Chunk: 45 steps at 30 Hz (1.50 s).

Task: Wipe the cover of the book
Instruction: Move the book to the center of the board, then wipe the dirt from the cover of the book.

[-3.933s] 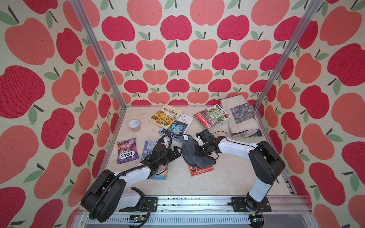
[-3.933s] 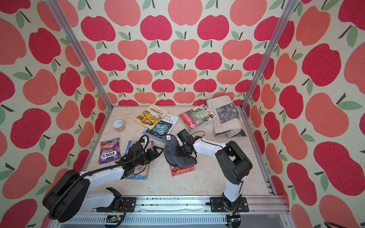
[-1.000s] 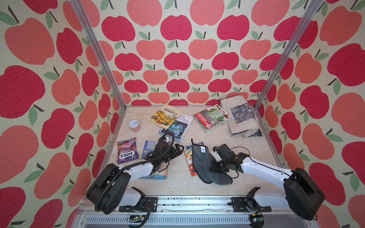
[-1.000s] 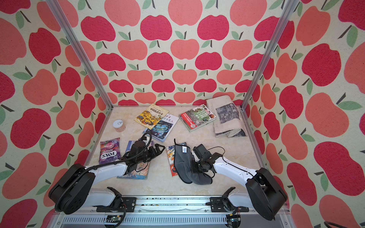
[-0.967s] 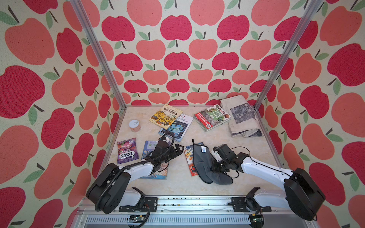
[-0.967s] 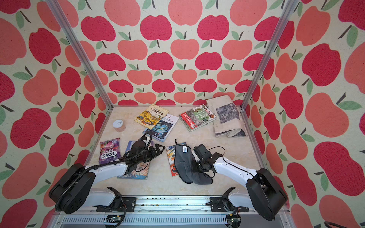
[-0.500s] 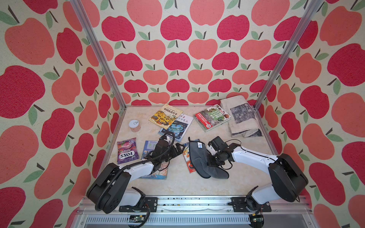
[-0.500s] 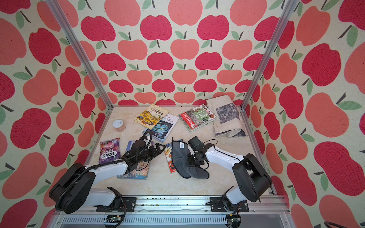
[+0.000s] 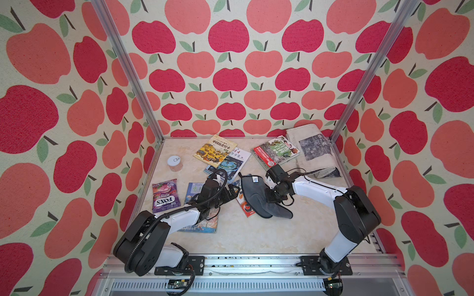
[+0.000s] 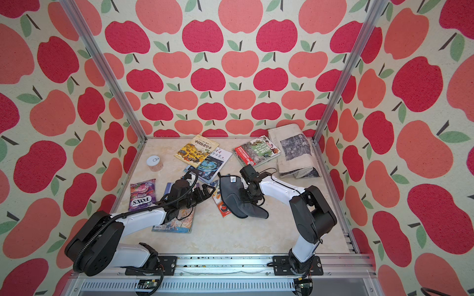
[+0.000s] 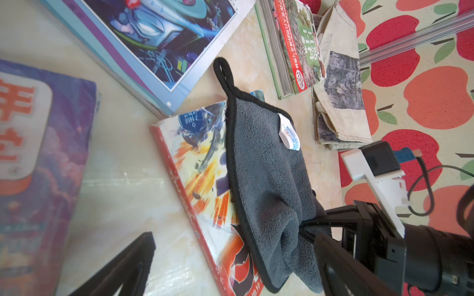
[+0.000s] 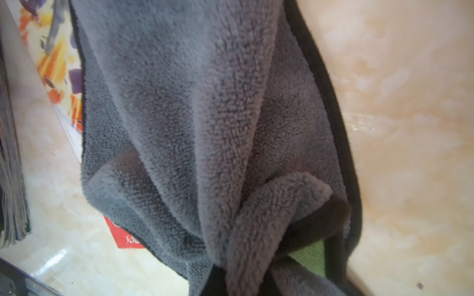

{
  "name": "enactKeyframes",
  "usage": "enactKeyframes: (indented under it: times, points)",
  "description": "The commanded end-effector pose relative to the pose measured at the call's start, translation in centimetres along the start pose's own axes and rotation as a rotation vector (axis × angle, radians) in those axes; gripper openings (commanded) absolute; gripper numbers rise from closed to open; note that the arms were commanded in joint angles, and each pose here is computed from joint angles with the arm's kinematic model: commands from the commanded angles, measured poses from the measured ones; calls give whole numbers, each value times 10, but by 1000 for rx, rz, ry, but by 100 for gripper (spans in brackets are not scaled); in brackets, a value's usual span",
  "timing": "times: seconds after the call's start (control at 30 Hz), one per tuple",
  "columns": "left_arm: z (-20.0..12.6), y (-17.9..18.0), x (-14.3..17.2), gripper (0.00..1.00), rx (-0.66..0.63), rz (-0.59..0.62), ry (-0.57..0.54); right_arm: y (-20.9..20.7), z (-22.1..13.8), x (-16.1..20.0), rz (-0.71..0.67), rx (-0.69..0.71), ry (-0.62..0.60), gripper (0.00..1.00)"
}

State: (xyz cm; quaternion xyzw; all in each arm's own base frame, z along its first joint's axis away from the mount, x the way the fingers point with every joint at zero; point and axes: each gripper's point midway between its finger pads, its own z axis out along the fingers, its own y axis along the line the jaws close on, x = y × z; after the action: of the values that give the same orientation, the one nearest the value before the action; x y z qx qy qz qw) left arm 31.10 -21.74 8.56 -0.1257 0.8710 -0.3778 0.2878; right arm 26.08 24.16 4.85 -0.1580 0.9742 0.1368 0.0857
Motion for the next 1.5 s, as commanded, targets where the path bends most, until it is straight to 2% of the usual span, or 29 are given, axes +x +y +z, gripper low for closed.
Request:
enactKeyframes:
  times: [0.0, 0.17, 0.53, 0.63, 0.83, 0.97, 1.27, 1.47]
  points:
    - [13, -2, -28, 99, -2, 27, -27, -7, -13, -4, -28, 49, -12, 0]
    - [40, 6, -39, 99, 22, -28, 10, -9, -24, -9, -46, 56, -41, 0]
    - [90, -15, -30, 99, 75, -41, 101, 8, -3, -43, -63, -42, -28, 0]
    - [100, -22, -22, 99, 80, -31, 128, 7, 6, -36, -36, -60, -4, 0]
    - [116, -38, -5, 99, 114, -19, 186, 3, 20, 2, 13, -99, 60, 0]
    - [116, -41, 3, 99, 122, -17, 196, -10, 19, -3, 21, -47, 34, 0]
    - [93, -28, 38, 99, 113, -44, 224, -43, 25, -74, 92, -16, -40, 0]
    - [82, -17, 57, 99, 105, -64, 226, -42, 31, -77, 121, -45, -38, 0]
